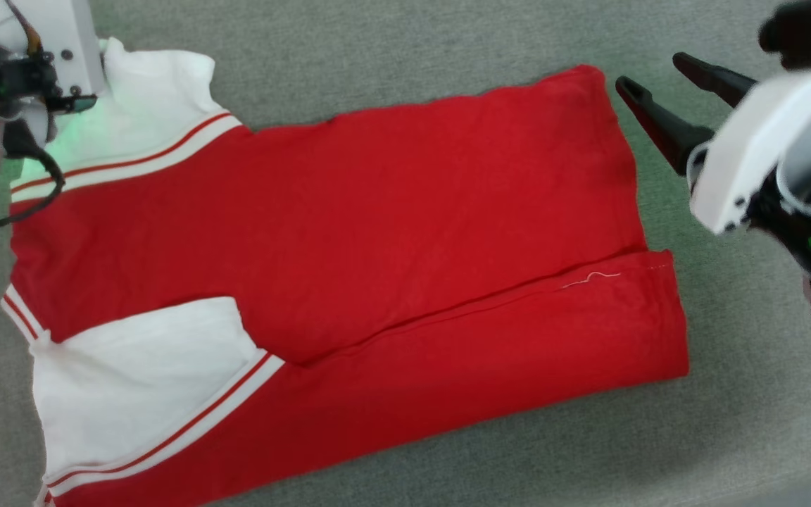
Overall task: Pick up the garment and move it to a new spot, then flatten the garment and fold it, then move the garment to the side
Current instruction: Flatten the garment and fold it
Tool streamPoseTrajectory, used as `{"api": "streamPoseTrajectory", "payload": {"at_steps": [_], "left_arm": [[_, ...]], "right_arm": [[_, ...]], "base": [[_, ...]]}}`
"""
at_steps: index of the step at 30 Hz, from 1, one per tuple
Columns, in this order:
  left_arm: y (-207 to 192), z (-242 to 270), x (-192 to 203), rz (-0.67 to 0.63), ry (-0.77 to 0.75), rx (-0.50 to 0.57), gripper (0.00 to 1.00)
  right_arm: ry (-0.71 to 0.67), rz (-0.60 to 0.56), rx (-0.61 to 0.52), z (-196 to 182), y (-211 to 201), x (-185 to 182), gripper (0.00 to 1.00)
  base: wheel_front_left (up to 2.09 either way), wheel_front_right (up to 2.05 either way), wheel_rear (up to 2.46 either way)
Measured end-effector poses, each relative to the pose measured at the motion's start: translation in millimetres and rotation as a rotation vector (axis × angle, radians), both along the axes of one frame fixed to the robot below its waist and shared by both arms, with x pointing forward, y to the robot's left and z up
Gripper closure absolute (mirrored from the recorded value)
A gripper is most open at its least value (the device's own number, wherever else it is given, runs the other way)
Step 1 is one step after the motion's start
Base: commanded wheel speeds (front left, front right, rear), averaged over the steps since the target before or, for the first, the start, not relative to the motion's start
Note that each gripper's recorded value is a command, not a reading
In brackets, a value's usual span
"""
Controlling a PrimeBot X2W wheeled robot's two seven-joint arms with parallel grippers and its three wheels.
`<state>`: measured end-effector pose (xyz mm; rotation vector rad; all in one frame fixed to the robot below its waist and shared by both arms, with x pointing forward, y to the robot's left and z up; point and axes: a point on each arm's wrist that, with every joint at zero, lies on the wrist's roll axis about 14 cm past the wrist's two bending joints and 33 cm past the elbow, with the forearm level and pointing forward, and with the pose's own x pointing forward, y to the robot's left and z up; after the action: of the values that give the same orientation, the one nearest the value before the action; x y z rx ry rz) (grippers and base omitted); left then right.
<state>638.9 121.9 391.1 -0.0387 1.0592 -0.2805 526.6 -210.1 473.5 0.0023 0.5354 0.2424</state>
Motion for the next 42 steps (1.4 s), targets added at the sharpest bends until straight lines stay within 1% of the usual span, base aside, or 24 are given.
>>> {"api": "streamPoseTrajectory", "payload": {"at_steps": [6,12,17,20,21,22,27,32,38,42], "left_arm": [[-0.2,-1.0,1.5,0.0,-0.006,-0.011,1.0],[1.5,-2.4,2.1,0.007,-0.011,-0.022,1.0],[2.7,-3.6,4.0,0.011,-0.015,-0.03,1.0],[2.8,-5.2,3.8,0.013,-0.015,-0.034,1.0],[3.7,-5.2,4.1,0.016,-0.017,-0.034,1.0],[4.3,-5.7,3.7,0.016,-0.016,-0.035,1.0],[3.7,-1.1,3.6,0.024,-0.039,-0.057,1.0],[3.7,13.8,1.0,0.03,-0.08,-0.089,1.0],[9.7,50.1,-0.2,0.041,-0.166,-0.116,1.0],[9.0,73.3,-9.2,0.024,-0.207,-0.126,1.0]], "right_arm": [[0.189,-0.003,-0.01,-33.5,1.5,17.1,0.0],[0.366,-0.001,-0.004,-67.5,7.8,16.4,0.0],[0.433,-0.002,-0.022,-80.1,8.0,20.2,0.0],[0.47,-0.005,-0.014,-86.0,10.1,21.5,0.0],[0.487,-0.001,-0.015,-87.1,11.6,21.4,0.56],[0.499,0.003,-0.012,-87.6,13.2,21.7,1.0],[0.507,0.007,-0.007,-87.1,15.3,24.2,1.0],[0.468,0.006,-0.002,-78.3,14.6,26.1,1.0],[0.407,0.018,-0.025,-67.1,11.4,19.7,1.0],[0.35,0.03,-0.036,-55.2,9.3,15.4,1.0]], "base": [[0.0,0.0,0.0],[0.0,0.0,0.0],[0.0,0.0,0.0],[0.0,0.0,0.0],[0.0,0.0,0.0],[0.0,0.0,0.0],[0.0,0.0,0.0],[0.0,0.0,0.0],[0.0,0.0,0.0],[0.0,0.0,0.0]]}}
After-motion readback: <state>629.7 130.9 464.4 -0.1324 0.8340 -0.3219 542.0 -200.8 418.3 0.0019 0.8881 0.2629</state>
